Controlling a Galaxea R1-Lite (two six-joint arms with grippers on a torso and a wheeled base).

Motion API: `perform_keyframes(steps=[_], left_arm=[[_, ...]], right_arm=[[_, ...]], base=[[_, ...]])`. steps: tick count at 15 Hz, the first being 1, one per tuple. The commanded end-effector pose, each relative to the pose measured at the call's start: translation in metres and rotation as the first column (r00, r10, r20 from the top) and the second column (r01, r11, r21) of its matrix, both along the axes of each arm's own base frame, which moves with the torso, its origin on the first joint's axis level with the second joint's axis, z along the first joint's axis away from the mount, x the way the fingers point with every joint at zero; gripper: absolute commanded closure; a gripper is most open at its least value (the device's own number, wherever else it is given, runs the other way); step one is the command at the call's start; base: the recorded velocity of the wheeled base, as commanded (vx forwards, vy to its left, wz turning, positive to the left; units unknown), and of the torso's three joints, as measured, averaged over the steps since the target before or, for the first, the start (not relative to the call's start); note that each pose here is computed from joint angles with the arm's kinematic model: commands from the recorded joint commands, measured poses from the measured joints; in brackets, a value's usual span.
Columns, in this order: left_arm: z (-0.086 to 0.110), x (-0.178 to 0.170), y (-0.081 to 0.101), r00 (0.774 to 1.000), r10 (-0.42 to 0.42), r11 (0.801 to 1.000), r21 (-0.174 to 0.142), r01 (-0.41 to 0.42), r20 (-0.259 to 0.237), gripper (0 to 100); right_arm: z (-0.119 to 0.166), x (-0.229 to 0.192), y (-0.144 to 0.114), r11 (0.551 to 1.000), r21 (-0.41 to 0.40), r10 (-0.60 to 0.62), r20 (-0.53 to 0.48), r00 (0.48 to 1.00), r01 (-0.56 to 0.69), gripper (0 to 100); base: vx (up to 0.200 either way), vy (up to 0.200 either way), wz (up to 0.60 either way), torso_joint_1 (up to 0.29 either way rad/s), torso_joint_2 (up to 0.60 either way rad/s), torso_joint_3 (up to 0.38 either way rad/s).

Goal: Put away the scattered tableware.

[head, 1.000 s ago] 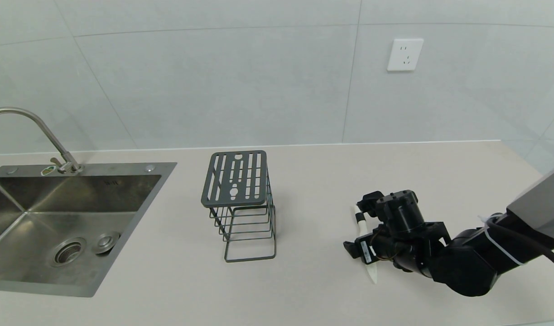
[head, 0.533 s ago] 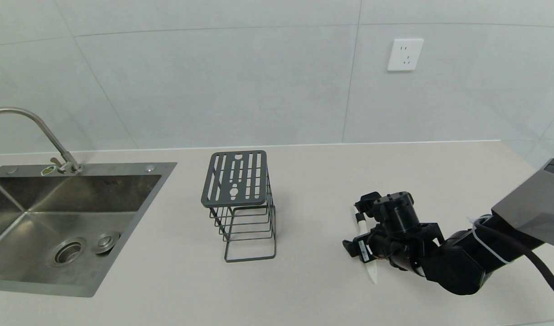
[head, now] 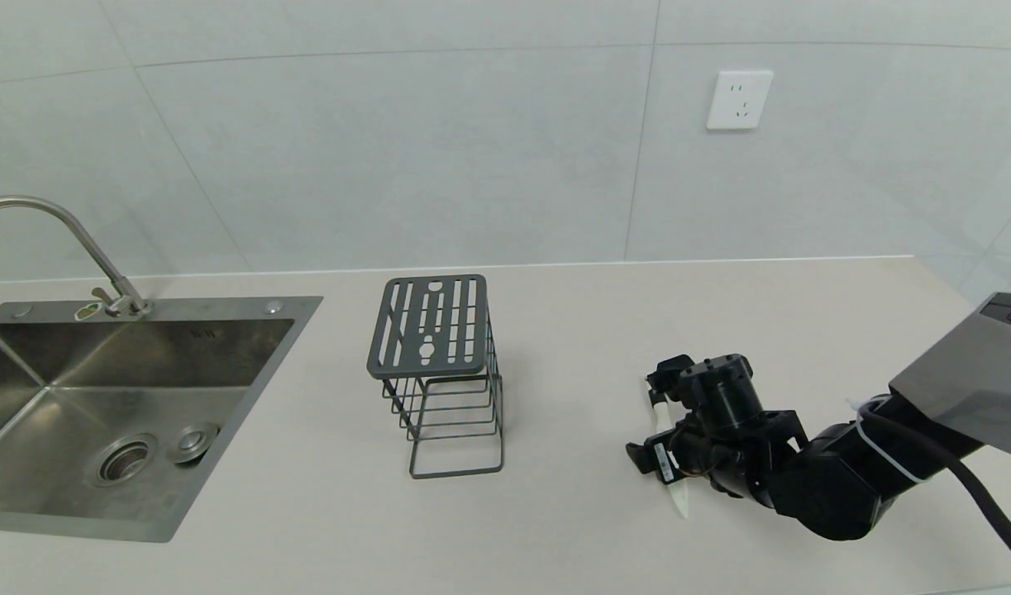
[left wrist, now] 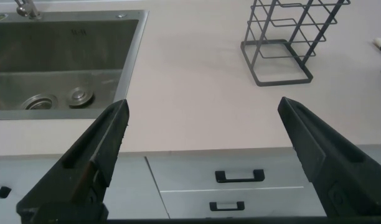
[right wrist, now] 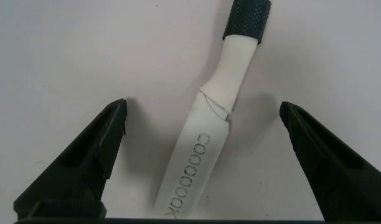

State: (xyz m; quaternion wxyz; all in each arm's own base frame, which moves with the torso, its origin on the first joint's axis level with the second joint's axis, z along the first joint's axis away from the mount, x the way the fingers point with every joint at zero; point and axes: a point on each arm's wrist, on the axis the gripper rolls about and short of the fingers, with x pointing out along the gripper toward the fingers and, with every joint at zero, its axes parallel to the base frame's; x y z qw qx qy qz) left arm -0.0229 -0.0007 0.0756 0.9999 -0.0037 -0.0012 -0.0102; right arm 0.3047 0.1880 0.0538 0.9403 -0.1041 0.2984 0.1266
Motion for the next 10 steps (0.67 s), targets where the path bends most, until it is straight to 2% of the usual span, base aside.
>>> perform_keyframes(steps=[1, 3, 6, 8, 10], left_arm=[[0.000, 0.000, 0.000, 1.000, 0.000, 1.000, 0.000, 0.000, -0.001, 0], [0.000, 0.000, 0.000, 1.000, 0.000, 1.000, 0.000, 0.000, -0.001, 0], [0.000, 0.000, 0.000, 1.000, 0.000, 1.000, 0.000, 0.000, -0.001, 0], [0.000, 0.000, 0.000, 1.000, 0.000, 1.000, 0.001, 0.000, -0.001, 0], [0.000, 0.000, 0.000, 1.000, 0.000, 1.000, 0.000, 0.000, 0.001, 0]], right_arm=[[-0.004, -0.001, -0.001, 1.000, -0.008, -0.001, -0.013, 1.000, 0.001, 100], [-0.012, -0.002, -0.004, 1.000, -0.024, -0.006, -0.037, 0.999, 0.006, 100], [-0.020, 0.007, -0.023, 0.998, -0.034, -0.058, -0.064, 0.996, 0.055, 100], [-0.009, 0.012, -0.030, 0.998, -0.025, -0.059, -0.032, 0.998, 0.059, 100], [0.016, 0.014, -0.030, 0.999, 0.028, -0.028, 0.049, 0.998, 0.027, 100]], base=[[0.000, 0.000, 0.00, 0.000, 0.00, 0.000], [0.000, 0.000, 0.00, 0.000, 0.00, 0.000], [0.000, 0.000, 0.00, 0.000, 0.00, 0.000], [0.000, 0.000, 0.00, 0.000, 0.00, 0.000], [0.000, 0.000, 0.00, 0.000, 0.00, 0.000]])
